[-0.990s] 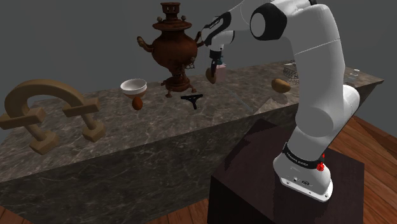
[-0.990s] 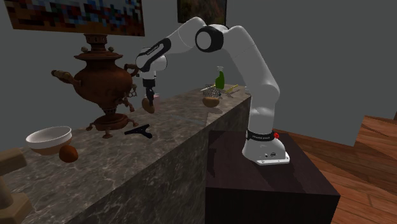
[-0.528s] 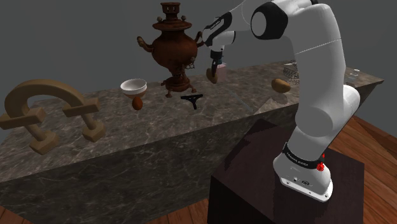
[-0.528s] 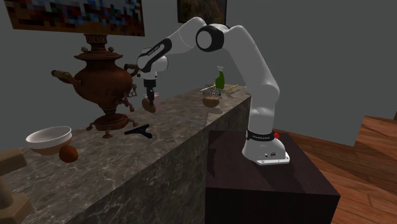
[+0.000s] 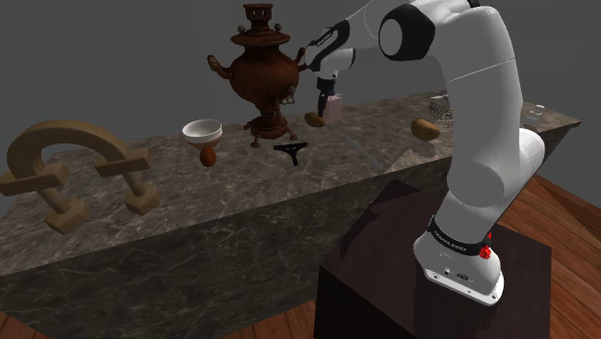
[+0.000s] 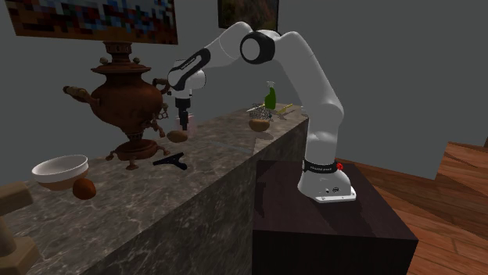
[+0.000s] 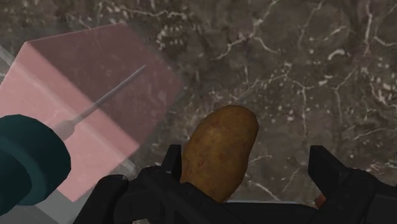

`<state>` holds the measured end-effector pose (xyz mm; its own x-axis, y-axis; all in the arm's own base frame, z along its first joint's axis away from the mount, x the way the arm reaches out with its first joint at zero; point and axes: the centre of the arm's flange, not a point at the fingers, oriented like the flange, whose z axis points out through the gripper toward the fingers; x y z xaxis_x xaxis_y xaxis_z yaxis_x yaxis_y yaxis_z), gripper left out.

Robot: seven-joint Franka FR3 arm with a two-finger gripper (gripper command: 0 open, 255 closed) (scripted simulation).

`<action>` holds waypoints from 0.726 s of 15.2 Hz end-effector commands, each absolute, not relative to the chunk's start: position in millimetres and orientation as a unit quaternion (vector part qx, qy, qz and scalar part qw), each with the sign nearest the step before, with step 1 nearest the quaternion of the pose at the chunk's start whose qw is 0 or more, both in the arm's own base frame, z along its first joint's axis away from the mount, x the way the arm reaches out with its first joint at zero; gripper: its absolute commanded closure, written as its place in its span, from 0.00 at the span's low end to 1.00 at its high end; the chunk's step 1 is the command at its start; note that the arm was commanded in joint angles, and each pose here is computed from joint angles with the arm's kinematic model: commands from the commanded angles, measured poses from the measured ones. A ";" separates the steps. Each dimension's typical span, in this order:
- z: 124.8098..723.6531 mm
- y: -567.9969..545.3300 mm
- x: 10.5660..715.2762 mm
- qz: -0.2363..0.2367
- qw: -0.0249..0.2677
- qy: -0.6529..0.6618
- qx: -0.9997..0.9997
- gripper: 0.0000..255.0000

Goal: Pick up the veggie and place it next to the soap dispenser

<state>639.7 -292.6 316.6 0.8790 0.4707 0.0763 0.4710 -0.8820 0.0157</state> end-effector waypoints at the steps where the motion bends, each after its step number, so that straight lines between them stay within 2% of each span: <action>1: 289.4 -294.2 630.4 0.001 0.030 -0.243 -0.970 0.00; 4: 326.2 -296.3 631.0 0.001 0.030 -0.243 -0.970 0.00; 11: 326.2 -296.3 631.0 0.001 0.030 -0.243 -0.970 0.00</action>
